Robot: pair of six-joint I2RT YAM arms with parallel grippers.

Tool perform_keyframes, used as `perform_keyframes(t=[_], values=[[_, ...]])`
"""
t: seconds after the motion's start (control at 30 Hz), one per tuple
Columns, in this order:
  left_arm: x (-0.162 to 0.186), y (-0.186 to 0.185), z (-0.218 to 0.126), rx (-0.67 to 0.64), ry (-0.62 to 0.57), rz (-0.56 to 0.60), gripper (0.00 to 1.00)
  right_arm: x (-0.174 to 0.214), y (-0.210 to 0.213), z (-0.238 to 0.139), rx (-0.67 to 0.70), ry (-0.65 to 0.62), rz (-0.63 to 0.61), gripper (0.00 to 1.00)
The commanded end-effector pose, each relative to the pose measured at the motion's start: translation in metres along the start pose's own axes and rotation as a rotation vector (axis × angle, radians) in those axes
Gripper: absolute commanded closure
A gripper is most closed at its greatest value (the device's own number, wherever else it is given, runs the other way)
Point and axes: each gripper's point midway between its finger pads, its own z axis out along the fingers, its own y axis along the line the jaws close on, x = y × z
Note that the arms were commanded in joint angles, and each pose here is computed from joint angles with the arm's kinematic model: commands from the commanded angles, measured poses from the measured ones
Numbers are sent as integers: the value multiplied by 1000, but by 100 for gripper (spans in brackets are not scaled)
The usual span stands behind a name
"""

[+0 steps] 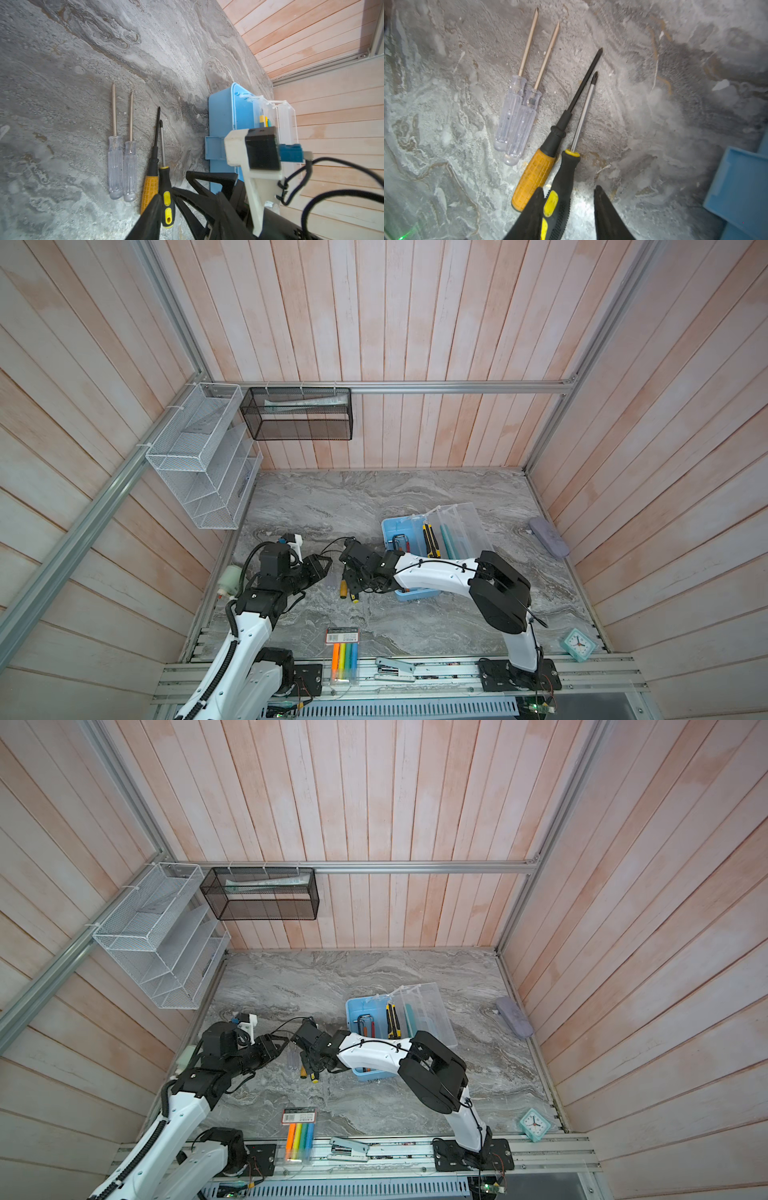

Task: Pack the tool kit
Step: 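Grasp the black-and-yellow screwdriver with the right gripper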

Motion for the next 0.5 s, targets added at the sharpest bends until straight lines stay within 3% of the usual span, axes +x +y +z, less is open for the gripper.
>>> perform_keyframes(t=[0.0, 0.47], values=[[-2, 10, -2, -47, -29, 27, 55, 17, -1, 14, -9, 72, -40, 60], [-1, 13, 4, -50, -9, 40, 55, 33, -6, 43, 41, 159, -42, 61]])
